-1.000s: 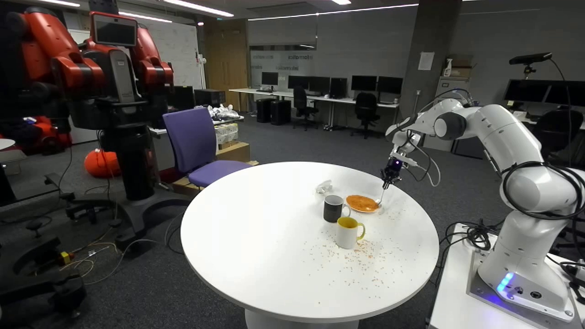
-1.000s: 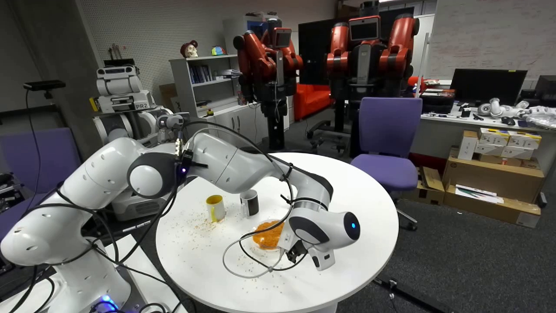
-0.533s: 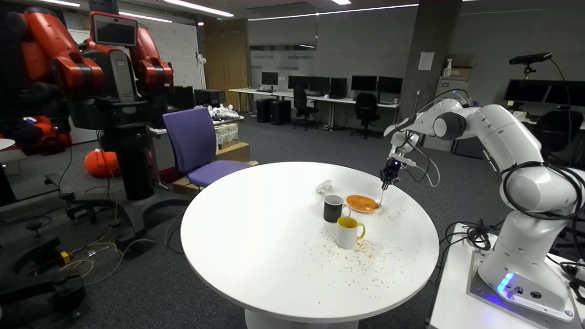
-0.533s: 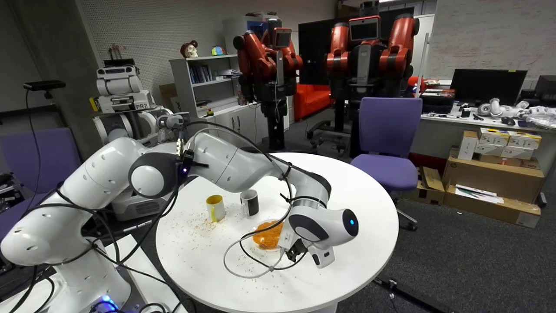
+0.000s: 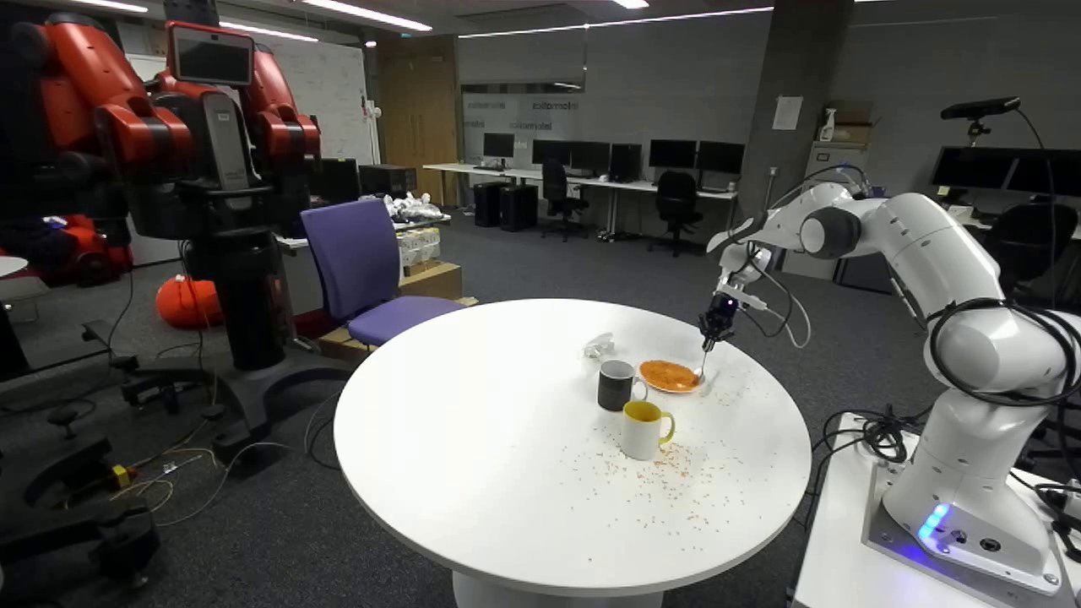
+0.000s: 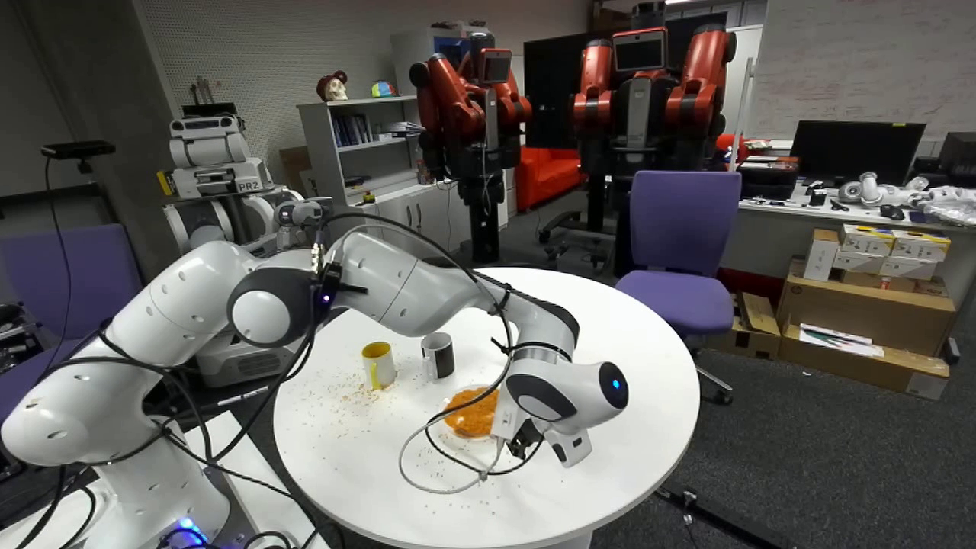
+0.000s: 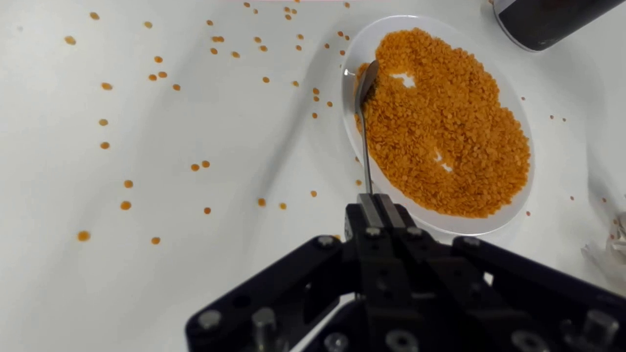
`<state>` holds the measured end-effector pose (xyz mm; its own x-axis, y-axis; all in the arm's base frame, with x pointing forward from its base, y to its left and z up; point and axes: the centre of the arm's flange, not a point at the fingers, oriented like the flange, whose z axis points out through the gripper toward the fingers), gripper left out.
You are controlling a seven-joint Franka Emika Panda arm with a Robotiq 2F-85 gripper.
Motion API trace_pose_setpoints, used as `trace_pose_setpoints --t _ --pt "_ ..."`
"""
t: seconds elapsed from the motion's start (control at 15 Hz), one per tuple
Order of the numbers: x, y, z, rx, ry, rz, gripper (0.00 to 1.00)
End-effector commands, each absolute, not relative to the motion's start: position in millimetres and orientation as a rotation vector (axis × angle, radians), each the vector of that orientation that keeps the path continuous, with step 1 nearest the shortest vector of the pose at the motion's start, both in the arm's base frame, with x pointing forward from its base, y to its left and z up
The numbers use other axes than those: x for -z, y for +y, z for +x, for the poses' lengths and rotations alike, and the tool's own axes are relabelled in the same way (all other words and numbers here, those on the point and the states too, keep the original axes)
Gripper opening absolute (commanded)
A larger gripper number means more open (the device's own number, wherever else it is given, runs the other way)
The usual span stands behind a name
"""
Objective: Put a teaspoon of sugar in the blue and white cup and leave spoon in the cup
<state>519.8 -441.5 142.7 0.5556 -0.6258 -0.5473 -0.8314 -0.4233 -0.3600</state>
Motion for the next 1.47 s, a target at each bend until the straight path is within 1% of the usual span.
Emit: trace_pose_setpoints --t 0.0,1.4 --pt "-142.0 -439.3 519.6 -0.383 1.136 -2.23 0.01" --pt "-143.3 -426.6 541.7 -0.068 0.924 -2.316 0.01"
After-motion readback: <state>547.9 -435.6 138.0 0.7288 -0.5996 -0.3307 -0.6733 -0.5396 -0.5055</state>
